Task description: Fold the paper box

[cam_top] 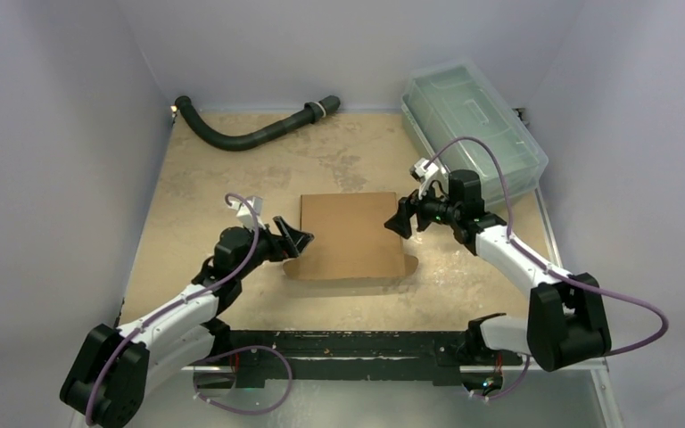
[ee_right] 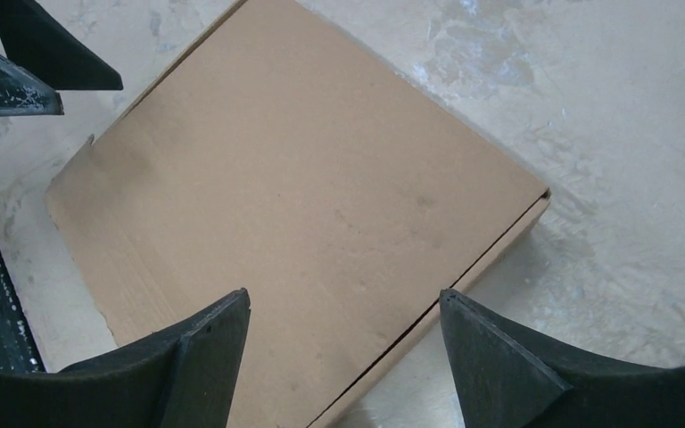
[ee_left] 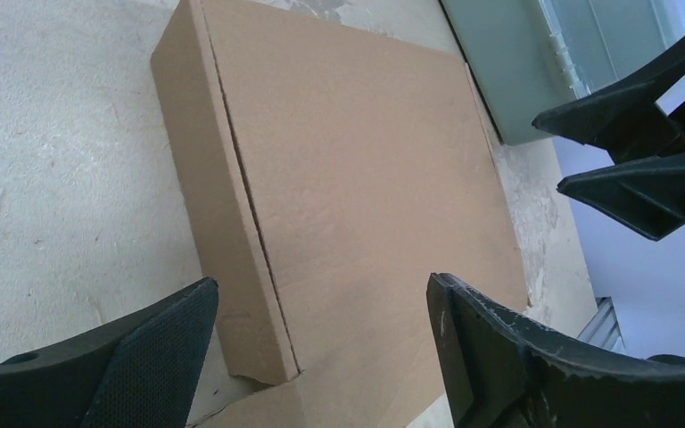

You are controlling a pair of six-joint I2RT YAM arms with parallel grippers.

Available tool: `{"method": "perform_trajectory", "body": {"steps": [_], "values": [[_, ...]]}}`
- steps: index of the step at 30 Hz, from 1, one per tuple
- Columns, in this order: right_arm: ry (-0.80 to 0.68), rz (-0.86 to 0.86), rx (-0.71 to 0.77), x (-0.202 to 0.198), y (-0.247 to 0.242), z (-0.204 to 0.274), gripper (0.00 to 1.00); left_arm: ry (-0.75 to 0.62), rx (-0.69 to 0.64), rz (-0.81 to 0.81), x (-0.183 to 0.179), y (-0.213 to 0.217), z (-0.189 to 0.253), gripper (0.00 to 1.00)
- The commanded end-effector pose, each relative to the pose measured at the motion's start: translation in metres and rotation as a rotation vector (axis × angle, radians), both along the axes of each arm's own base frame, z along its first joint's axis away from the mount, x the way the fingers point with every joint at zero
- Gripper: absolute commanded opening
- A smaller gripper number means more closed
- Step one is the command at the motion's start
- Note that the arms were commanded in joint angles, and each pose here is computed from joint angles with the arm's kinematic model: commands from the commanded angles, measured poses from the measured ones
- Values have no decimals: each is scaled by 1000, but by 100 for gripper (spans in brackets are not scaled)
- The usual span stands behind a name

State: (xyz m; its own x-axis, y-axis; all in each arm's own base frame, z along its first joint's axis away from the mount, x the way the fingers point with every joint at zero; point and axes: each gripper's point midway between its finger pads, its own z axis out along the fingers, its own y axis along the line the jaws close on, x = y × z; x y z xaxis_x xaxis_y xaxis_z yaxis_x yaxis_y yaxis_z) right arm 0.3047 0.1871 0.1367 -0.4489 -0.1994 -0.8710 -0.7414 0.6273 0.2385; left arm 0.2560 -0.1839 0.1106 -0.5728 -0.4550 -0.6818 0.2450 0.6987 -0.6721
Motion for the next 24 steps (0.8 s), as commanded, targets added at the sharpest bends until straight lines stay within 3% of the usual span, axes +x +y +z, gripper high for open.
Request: {"method": "perform_trajectory", "body": {"steps": [1,12,24], "values": [[15,-56,65,1,0,-1,78,-12,-34,30,7,1,6,85],[95,-257,125,8,-13,-3,75,32,-36,-36,12,-15,-7,68],[256,-319,156,8,-11,-32,71,27,-17,-33,14,-13,-5,66]]}}
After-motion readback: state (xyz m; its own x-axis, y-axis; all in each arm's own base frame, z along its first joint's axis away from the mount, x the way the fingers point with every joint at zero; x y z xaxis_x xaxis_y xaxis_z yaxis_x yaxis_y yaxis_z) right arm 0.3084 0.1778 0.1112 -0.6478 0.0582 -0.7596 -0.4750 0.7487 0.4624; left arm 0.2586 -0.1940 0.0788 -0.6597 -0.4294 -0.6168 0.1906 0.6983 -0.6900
